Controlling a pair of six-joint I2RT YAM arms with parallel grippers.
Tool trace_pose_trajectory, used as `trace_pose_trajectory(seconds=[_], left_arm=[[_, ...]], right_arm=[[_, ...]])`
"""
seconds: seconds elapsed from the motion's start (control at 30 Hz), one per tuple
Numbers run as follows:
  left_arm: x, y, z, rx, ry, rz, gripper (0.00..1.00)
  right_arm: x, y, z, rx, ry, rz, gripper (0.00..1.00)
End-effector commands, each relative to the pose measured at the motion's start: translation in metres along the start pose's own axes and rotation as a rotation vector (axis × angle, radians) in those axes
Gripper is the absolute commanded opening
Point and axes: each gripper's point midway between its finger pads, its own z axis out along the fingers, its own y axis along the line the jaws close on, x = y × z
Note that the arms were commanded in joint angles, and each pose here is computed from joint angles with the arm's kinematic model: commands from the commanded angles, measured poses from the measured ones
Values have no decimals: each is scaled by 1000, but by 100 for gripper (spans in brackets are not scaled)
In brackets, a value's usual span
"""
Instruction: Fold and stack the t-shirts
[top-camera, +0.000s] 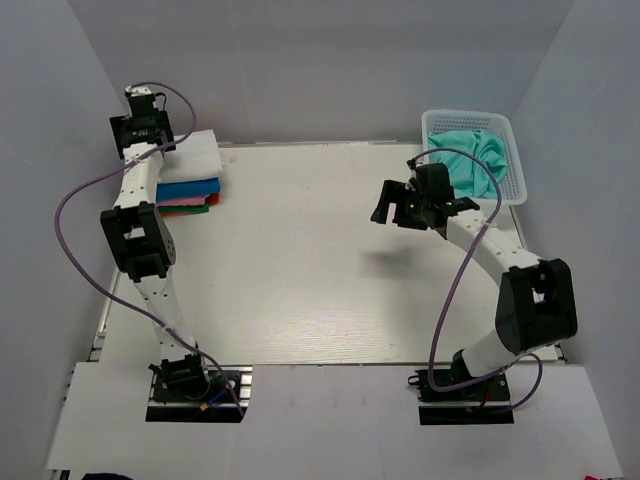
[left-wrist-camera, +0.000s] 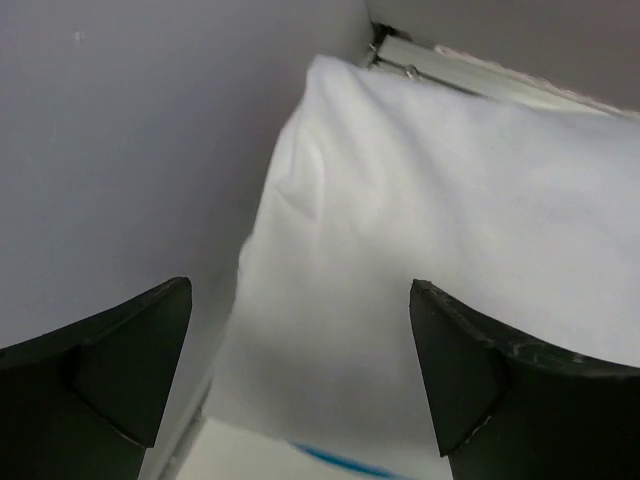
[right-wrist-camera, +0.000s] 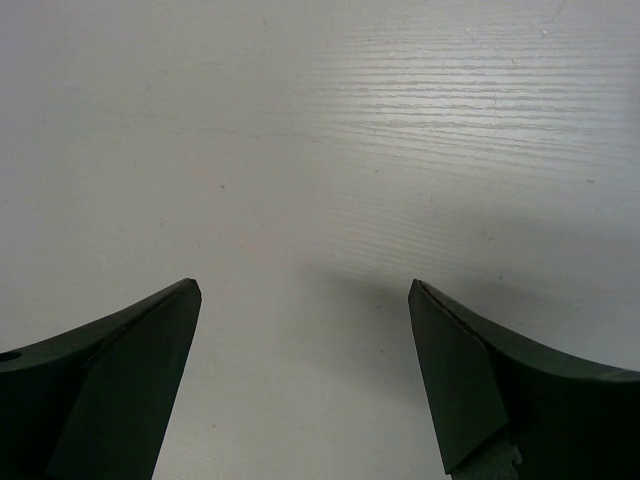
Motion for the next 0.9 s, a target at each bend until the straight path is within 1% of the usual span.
trace_pose_trajectory(seconds=[0.0, 0.03, 0.07, 0.1, 0.13, 0.17, 0.2, 0.23, 0.27, 0.3, 0.33, 0.37, 0.4, 0.43, 0.47, 0.5, 0.53, 0.57, 0.6, 0.63, 0.7, 0.8, 0.83, 0.87], left_arm=[[-36, 0, -66, 133, -53, -161, 100], [-41, -26, -101, 331, -75, -201, 100], [-30, -39, -99, 390, -55, -192, 100], [-44, -36, -124, 442, -95, -236, 100], [-45, -45, -139, 503, -104, -245, 100], [-30, -62, -151, 576, -73, -249, 100], [-27, -67, -161, 600, -62, -294, 100], [-14, -77, -183, 641, -50, -297, 100], [-6, -85, -195, 670, -39, -316, 100], [-4, -94, -208, 716, -44, -359, 100], [6, -103, -223, 763, -34, -374, 100], [42, -121, -251, 846, 13, -365, 100], [45, -133, -269, 921, -18, -389, 100], [62, -142, -286, 976, -1, -380, 100], [114, -164, -304, 1022, 91, -336, 100], [123, -162, -324, 1055, 80, -337, 100], [164, -164, -326, 1036, 157, -335, 100], [180, -165, -335, 1035, 175, -331, 100], [190, -162, -341, 1044, 178, -333, 100], [201, -153, -353, 1066, 151, -348, 100], [209, -146, -368, 1097, 128, -356, 100], [211, -129, -372, 1050, 95, -383, 100], [216, -127, -369, 1028, 112, -377, 100], [210, -127, -374, 1043, 87, -367, 100]], right_arm=[[-22, 15, -25, -45, -112, -33, 90], [-16, 15, -27, -52, -120, -43, 90], [-19, 17, -32, -59, -137, -47, 90], [-20, 17, -34, -61, -149, -46, 90], [-16, 17, -33, -68, -150, -41, 90], [-11, 17, -37, -75, -155, -40, 90], [-8, 15, -37, -73, -156, -35, 90], [0, 12, -40, -70, -157, -25, 90], [-1, 14, -44, -77, -175, -24, 90], [12, 15, -43, -83, -156, -28, 90], [12, 9, -45, -72, -166, -15, 90], [22, 4, -46, -68, -166, -9, 90], [21, 6, -53, -73, -187, 13, 90], [22, 1, -55, -58, -200, 0, 90], [18, 4, -62, -65, -240, -12, 90], [37, -10, -56, -28, -219, 1, 90], [32, -10, -63, -31, -267, -4, 90], [37, -13, -66, -32, -287, 8, 90], [46, -17, -63, -27, -279, 13, 90], [44, -15, -68, -48, -317, 6, 90], [46, -11, -69, -76, -323, 3, 90], [53, -9, -68, -95, -303, -1, 90], [54, -7, -67, -108, -299, -4, 90], [54, -6, -69, -117, -305, 1, 90]])
